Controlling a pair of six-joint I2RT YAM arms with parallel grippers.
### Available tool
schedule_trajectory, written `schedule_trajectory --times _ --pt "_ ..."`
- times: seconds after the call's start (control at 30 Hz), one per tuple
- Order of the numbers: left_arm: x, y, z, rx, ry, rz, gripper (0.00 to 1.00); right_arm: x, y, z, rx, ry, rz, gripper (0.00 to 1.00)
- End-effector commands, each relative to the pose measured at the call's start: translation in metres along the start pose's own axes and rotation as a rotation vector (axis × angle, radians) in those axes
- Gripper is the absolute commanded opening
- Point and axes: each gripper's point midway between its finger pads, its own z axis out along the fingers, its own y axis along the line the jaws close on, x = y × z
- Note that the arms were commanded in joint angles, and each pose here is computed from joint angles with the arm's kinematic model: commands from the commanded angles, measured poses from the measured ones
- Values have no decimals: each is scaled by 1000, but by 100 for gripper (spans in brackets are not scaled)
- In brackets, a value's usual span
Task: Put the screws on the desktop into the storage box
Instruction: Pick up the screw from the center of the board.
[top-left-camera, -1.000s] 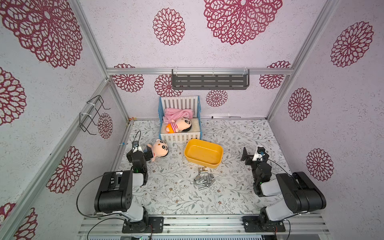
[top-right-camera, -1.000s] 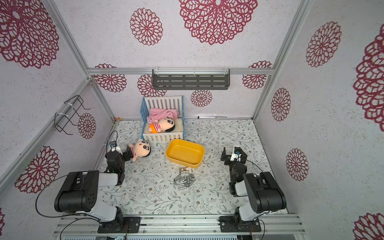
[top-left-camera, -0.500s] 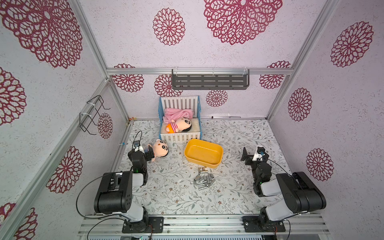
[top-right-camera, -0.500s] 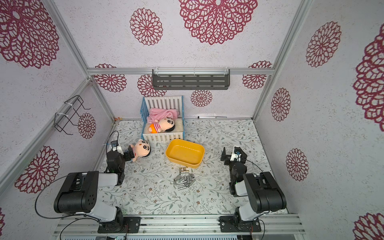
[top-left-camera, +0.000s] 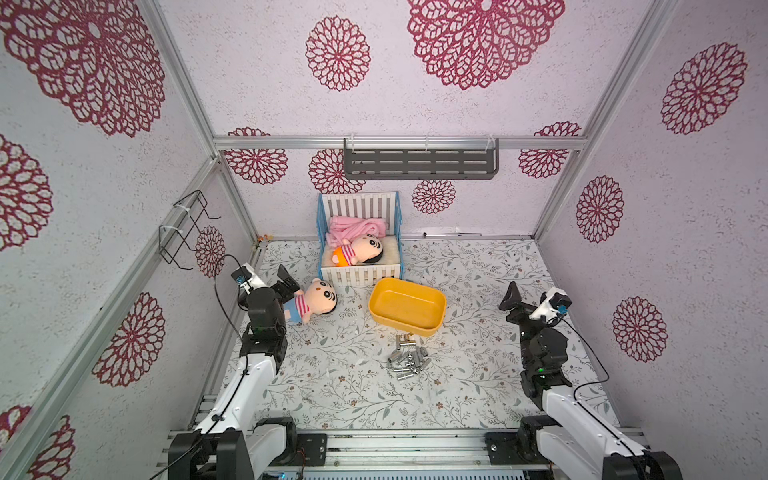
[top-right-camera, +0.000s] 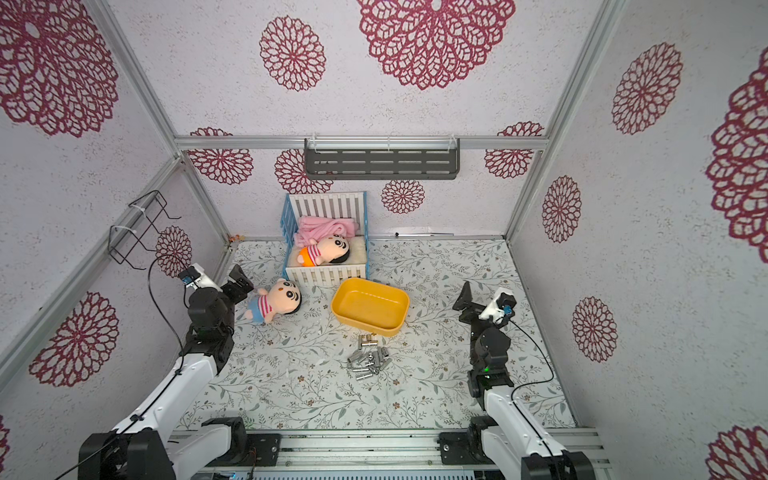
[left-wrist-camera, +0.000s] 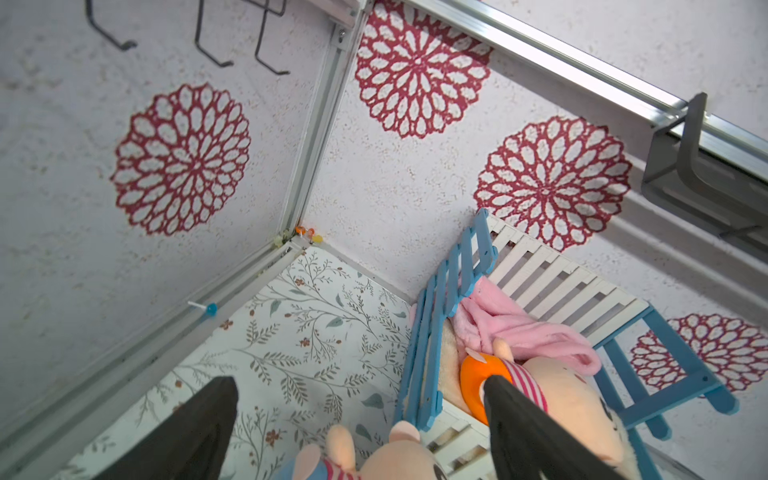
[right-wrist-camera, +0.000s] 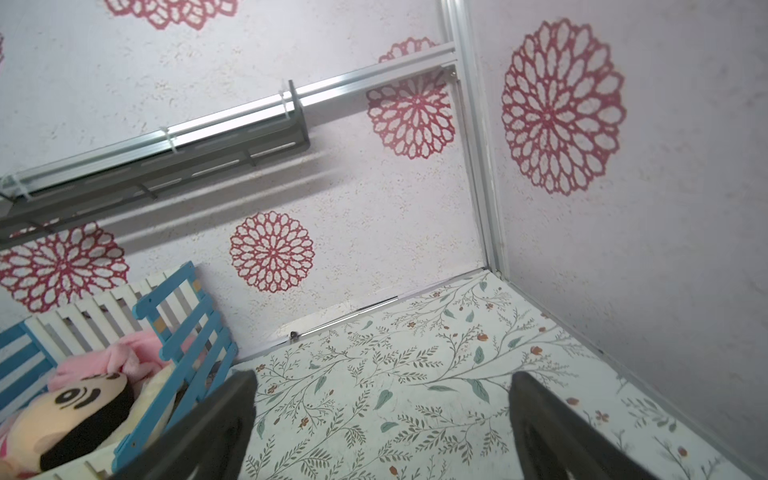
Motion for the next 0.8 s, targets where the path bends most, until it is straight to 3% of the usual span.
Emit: schedule_trajectory --times 0.0,0.1,0.27,0.43,0.63,0.77 --pt "42 42 -9 -179 118 -195 97 22 -30 -7 135 68 91 99" --pt "50 57 -18 -228 116 -249 97 22 -23 -5 97 81 123 99" --pt "54 2 -21 77 182 -195 97 32 -15 2 71 145 140 99" --pt "77 -70 -37 267 313 -87 97 43 9 11 -1 309 102 99" --pt "124 -119 -59 251 559 33 97 58 73 -8 -303 490 135 95" --pt "160 -137 -87 283 694 116 98 72 103 -30 -378 596 33 88"
